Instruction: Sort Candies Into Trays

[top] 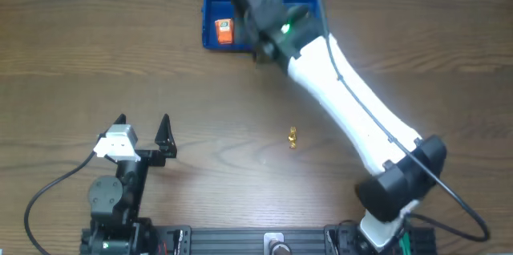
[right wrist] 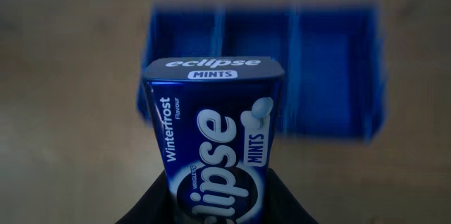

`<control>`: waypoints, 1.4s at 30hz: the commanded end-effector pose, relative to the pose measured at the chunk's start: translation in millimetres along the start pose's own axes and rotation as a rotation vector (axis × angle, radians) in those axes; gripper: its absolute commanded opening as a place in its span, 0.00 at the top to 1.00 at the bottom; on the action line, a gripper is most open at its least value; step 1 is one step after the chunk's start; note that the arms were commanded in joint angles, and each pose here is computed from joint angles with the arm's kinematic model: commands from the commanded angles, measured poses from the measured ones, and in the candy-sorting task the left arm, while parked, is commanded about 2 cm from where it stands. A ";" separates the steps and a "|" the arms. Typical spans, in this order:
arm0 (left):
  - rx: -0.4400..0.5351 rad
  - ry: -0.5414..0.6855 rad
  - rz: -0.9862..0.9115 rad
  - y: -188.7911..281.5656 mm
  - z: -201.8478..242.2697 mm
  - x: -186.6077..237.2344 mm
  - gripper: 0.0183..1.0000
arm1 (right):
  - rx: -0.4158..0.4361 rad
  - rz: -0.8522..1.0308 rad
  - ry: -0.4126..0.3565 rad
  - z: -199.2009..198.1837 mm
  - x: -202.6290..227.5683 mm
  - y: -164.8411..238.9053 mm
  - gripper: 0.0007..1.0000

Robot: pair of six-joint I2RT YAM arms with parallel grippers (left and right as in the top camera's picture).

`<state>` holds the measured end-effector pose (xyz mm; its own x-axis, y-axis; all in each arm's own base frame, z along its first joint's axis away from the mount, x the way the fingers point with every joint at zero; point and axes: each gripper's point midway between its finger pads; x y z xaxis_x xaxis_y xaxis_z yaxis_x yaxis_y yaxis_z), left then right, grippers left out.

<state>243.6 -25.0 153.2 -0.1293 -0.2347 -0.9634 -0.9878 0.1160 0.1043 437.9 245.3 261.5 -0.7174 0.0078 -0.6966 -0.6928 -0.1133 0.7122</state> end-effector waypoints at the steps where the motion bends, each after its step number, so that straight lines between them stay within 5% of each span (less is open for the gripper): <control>1: 0.006 -0.001 0.049 -0.7 1.1 15.7 0.00 | 0.124 0.016 0.069 -24.1 -14.1 -73.3 0.88; 7: 0.006 -0.001 0.049 -0.7 1.1 15.7 0.00 | 0.086 0.107 0.040 -26.7 10.5 -140.7 0.87; 17: 0.006 -0.001 0.049 -0.7 1.0 15.7 0.00 | 0.102 0.150 0.040 -34.2 26.1 -162.1 0.82; 20: 0.006 -0.001 0.049 -0.7 1.1 15.7 0.00 | 0.102 0.150 0.040 -34.0 26.1 -162.1 0.69; 23: 0.006 -0.001 0.049 -0.7 1.1 15.7 0.00 | 0.097 0.149 0.045 -30.4 26.9 -161.5 0.37; 29: 0.006 -0.001 0.049 -0.7 1.0 15.7 0.00 | 0.088 0.142 0.051 -24.1 26.5 -159.4 0.27; 38: 0.006 -0.001 0.049 -0.7 1.1 15.7 0.00 | 0.078 0.114 0.069 -22.8 2.0 -73.7 0.26; 42: 0.006 -0.001 0.049 -0.7 1.1 15.7 0.00 | 0.070 0.177 0.123 -23.2 32.1 -18.9 0.26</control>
<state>243.6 -25.0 153.3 -0.1290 -0.2348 -0.9635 -0.9878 0.1160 0.1040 465.2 229.9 205.5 -0.8180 -0.0958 -0.5672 -0.5666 -0.0360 0.8232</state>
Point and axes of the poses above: each gripper's point midway between its finger pads, its own y axis back along the fingers, its own z axis along the line the jaws close on, x = y × z, and after that the axes turned 3 degrees about y, right-handed
